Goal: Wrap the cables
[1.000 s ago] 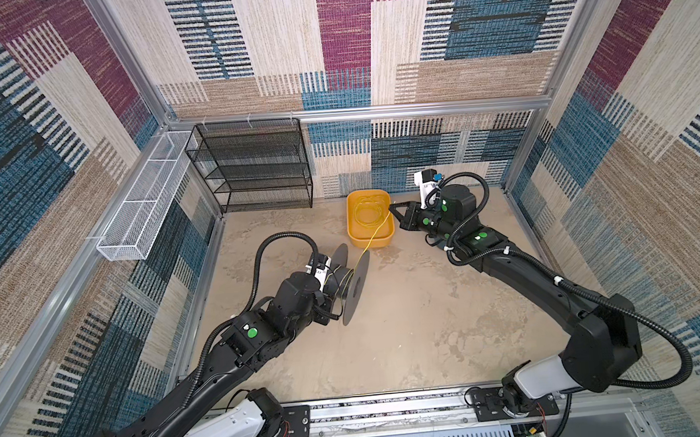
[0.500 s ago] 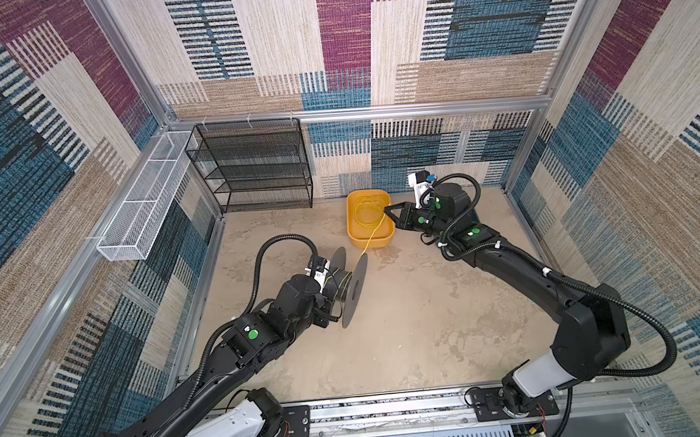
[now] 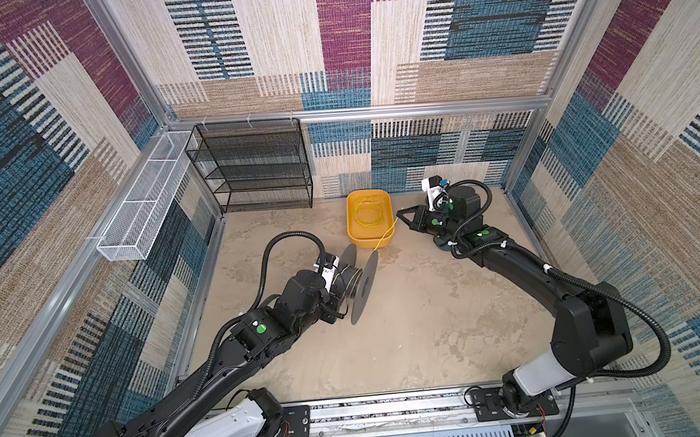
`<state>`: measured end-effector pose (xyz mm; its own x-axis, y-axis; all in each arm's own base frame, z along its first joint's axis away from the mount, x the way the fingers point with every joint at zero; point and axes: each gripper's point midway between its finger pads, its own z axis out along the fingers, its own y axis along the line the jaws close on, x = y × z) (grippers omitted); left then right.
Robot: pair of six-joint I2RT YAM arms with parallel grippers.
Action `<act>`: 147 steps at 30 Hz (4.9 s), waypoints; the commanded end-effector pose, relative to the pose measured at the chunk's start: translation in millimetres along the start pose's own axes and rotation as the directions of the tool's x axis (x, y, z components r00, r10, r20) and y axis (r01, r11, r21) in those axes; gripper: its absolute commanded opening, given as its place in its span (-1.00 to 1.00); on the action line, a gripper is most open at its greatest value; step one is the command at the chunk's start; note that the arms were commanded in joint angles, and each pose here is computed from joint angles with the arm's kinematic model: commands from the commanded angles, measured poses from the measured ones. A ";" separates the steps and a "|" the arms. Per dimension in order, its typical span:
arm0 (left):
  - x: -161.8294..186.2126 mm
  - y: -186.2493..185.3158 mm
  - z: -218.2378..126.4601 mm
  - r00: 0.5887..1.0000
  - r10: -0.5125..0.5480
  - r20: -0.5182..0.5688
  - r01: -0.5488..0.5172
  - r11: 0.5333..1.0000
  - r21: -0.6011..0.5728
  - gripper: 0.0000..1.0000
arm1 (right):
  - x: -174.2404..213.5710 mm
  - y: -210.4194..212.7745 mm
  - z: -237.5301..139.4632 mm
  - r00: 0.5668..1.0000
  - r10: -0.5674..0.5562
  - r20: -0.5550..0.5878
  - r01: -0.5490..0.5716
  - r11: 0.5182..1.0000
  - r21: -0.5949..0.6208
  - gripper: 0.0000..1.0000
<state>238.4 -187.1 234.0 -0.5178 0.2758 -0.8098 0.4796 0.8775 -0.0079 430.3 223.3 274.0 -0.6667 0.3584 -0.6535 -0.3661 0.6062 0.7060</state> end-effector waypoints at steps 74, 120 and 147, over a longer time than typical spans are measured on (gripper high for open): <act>-184.6 34.3 6.1 0.653 -0.400 0.644 0.464 0.882 0.077 -1.00 | 160.5 45.4 25.9 0.763 0.622 -0.176 -0.642 0.698 -0.316 -1.00; -81.5 67.7 59.4 0.828 -0.337 0.449 0.496 0.812 -0.306 -1.00 | 207.5 74.6 22.4 0.867 0.474 -0.151 -0.492 0.861 -0.125 -1.00; -67.8 52.3 89.6 0.910 -0.362 0.200 0.413 0.825 -0.385 -1.00 | 202.7 99.1 -3.3 0.997 -0.056 0.054 0.052 0.997 0.063 -1.00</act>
<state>363.9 -199.4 244.9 -0.4722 -0.1774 -0.8634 -0.0788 0.9841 -0.1592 251.5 352.5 182.8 -0.6973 0.3475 -0.6269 -0.2833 0.6698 0.6864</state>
